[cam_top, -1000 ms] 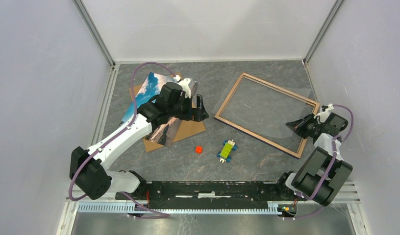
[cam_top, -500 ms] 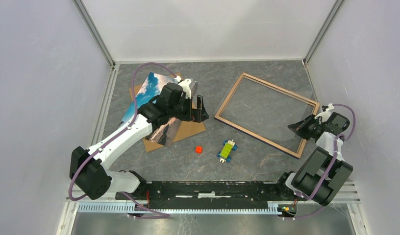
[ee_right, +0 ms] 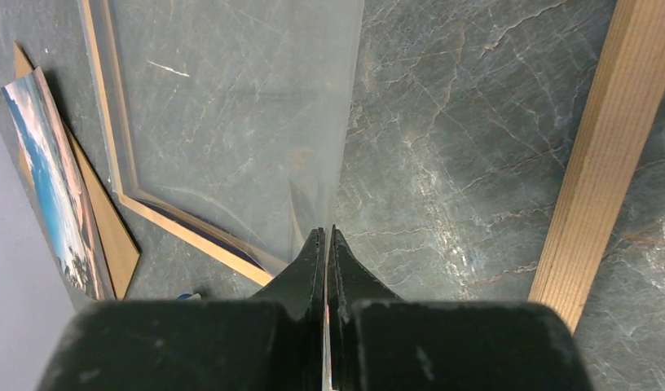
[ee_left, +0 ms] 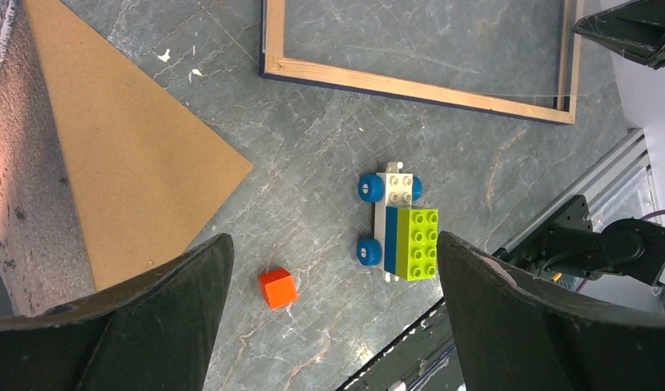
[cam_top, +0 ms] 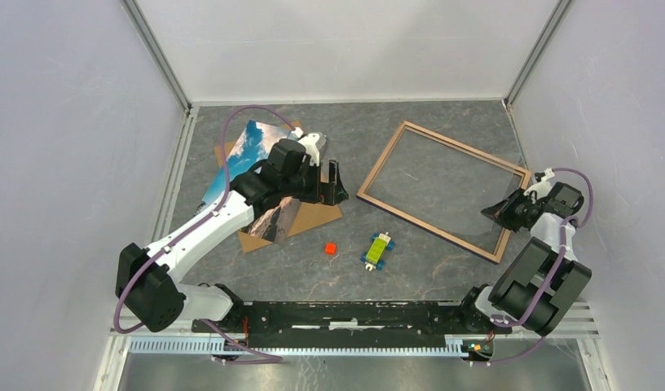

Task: Put the photo into the frame

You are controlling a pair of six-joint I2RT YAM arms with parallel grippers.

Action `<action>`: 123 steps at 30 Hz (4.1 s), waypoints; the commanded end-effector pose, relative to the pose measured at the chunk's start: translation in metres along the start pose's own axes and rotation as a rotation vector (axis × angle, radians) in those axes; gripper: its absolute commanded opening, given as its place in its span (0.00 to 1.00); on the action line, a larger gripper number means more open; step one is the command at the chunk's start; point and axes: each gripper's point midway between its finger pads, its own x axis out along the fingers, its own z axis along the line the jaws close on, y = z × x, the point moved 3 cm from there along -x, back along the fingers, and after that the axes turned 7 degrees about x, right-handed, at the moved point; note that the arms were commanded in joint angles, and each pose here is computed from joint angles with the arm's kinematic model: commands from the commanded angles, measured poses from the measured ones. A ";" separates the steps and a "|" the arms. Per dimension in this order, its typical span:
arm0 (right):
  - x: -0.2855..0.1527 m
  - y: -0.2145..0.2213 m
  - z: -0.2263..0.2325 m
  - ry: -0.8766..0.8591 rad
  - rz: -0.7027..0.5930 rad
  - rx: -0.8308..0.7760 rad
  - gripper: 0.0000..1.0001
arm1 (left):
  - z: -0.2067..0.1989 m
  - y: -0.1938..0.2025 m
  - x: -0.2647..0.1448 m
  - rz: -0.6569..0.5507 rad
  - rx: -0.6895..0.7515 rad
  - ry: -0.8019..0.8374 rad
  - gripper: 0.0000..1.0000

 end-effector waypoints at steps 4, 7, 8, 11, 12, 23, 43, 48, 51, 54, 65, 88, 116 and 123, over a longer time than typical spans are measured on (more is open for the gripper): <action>-0.007 -0.014 0.001 0.034 -0.038 -0.062 0.00 | -0.002 -0.001 0.004 -0.012 0.047 0.017 1.00; -0.007 -0.013 0.000 0.032 -0.042 -0.061 0.00 | -0.001 0.000 0.004 -0.014 0.051 0.010 1.00; -0.007 -0.012 0.000 0.035 -0.044 -0.062 0.00 | -0.001 -0.001 0.004 -0.015 0.053 0.007 1.00; -0.008 -0.014 0.000 0.042 -0.055 -0.066 0.00 | 0.000 -0.001 0.004 -0.019 0.055 0.001 1.00; -0.009 -0.014 0.000 0.046 -0.056 -0.066 0.00 | 0.000 -0.001 0.004 -0.018 0.053 0.003 1.00; -0.013 -0.014 -0.002 0.077 -0.072 -0.078 0.00 | -0.003 0.000 0.003 -0.016 0.052 0.015 1.00; -0.014 -0.015 -0.004 0.094 -0.049 -0.087 0.00 | -0.005 0.001 0.005 -0.010 0.058 0.019 1.00; -0.014 -0.017 -0.003 0.090 -0.037 -0.085 0.00 | -0.007 0.007 0.010 0.009 0.058 0.023 1.00; -0.016 -0.017 -0.003 0.101 -0.039 -0.087 0.00 | -0.009 0.009 0.012 0.015 0.052 0.039 1.00; -0.016 -0.017 -0.005 0.115 -0.040 -0.088 0.00 | -0.009 0.009 0.012 0.016 0.051 0.039 1.00; -0.018 -0.015 -0.006 0.129 -0.041 -0.096 0.00 | -0.012 0.009 0.011 0.016 0.054 0.046 1.00; -0.010 -0.018 0.005 0.077 -0.048 -0.145 0.07 | -0.012 0.011 0.013 0.024 0.062 0.041 1.00; -0.050 -0.045 0.000 0.470 -0.211 -0.260 0.90 | -0.004 0.009 0.012 0.008 0.075 -0.008 1.00; -0.035 -0.040 0.045 0.441 -0.221 -0.443 0.90 | 0.014 0.008 0.014 -0.006 0.093 -0.121 1.00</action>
